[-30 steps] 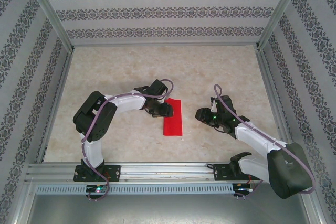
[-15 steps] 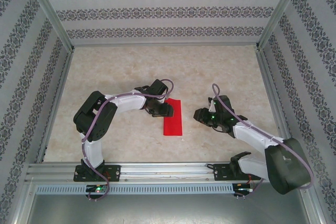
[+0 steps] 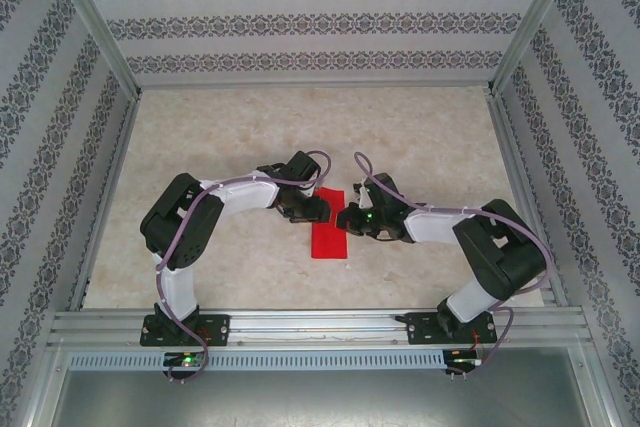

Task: Fold a paper plane with a square sheet of paper (fold left side to right side)
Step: Hold the square sheet of paper at the center of the table.

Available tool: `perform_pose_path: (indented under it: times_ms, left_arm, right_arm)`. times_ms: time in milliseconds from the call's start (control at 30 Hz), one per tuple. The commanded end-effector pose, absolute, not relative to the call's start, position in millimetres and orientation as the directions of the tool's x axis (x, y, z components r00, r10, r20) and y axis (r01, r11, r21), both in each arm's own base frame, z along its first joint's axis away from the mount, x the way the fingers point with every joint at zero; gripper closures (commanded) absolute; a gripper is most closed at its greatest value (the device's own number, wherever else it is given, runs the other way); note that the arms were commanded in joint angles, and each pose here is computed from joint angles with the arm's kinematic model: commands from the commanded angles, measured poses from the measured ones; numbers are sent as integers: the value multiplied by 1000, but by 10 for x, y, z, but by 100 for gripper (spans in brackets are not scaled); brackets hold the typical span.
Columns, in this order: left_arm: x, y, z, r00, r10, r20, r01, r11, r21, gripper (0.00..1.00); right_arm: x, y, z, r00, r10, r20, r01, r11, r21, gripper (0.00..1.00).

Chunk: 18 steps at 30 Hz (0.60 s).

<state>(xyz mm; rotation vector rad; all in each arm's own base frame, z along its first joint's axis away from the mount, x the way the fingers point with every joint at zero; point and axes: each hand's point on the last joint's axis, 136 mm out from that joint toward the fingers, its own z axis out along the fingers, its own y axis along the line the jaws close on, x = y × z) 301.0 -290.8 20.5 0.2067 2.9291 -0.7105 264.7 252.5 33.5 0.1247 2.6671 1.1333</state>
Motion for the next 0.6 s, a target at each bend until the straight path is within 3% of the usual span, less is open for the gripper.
perform_pose_path:
  times_ms: [0,567]
  left_arm:
    - [2867,-2764,-331,-985,144,-93,167,929,-330,52]
    - [2896,-2772,-273,-984,141,-110,170,928,-332,52]
  right_arm:
    - [2734,2620,390,-963,175,-203,-32,679,734,100]
    - [2509,2392,-199,-979,182,-94,82,771,632,100]
